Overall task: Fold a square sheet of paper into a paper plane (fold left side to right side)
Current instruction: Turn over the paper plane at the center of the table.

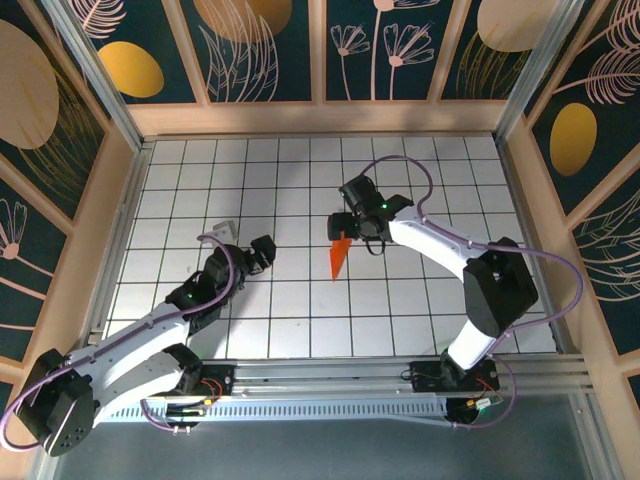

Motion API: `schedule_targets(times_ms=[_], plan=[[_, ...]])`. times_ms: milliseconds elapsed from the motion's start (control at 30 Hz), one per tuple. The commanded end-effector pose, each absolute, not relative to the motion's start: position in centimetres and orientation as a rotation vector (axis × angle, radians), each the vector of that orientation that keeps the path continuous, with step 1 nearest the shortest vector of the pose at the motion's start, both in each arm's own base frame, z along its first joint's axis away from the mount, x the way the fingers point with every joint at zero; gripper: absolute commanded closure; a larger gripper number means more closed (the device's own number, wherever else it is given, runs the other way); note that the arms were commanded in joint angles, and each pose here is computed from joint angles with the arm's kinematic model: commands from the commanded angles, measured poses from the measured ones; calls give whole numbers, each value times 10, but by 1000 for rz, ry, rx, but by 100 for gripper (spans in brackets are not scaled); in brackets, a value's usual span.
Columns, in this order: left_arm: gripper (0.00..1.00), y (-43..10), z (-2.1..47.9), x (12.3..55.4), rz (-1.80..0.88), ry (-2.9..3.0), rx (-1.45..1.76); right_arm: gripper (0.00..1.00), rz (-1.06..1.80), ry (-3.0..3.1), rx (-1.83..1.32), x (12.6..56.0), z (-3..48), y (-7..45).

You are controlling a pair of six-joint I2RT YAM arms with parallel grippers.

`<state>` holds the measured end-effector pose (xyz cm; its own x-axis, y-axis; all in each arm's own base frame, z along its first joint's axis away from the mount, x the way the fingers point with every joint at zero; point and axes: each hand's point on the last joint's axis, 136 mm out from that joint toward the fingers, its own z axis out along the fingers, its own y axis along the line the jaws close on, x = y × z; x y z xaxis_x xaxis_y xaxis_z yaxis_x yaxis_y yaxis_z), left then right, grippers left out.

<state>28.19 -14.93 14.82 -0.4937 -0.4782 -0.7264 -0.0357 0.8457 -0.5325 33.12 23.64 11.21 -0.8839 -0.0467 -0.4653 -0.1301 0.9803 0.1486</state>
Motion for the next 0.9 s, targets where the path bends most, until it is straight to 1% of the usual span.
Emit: schedule_targets(times_ms=[0,233,300,367,500,633,867], plan=[[14,-141,146,279,-543,2023,-396,1,180,2685,-59,323,100,235],[13,-137,140,274,-546,2028,-407,1,164,2719,-96,325,80,255],[13,-136,138,273,-547,2030,-408,3,148,2726,-102,328,73,257],[13,-137,138,272,-548,2032,-408,9,125,2733,-111,332,66,258],[13,-137,135,272,-547,2040,-406,26,77,2753,-108,339,54,258],[13,-137,133,271,-545,2044,-406,34,75,2760,-93,342,46,256],[12,-136,132,271,-540,2049,-406,52,91,2780,-81,345,36,255]])
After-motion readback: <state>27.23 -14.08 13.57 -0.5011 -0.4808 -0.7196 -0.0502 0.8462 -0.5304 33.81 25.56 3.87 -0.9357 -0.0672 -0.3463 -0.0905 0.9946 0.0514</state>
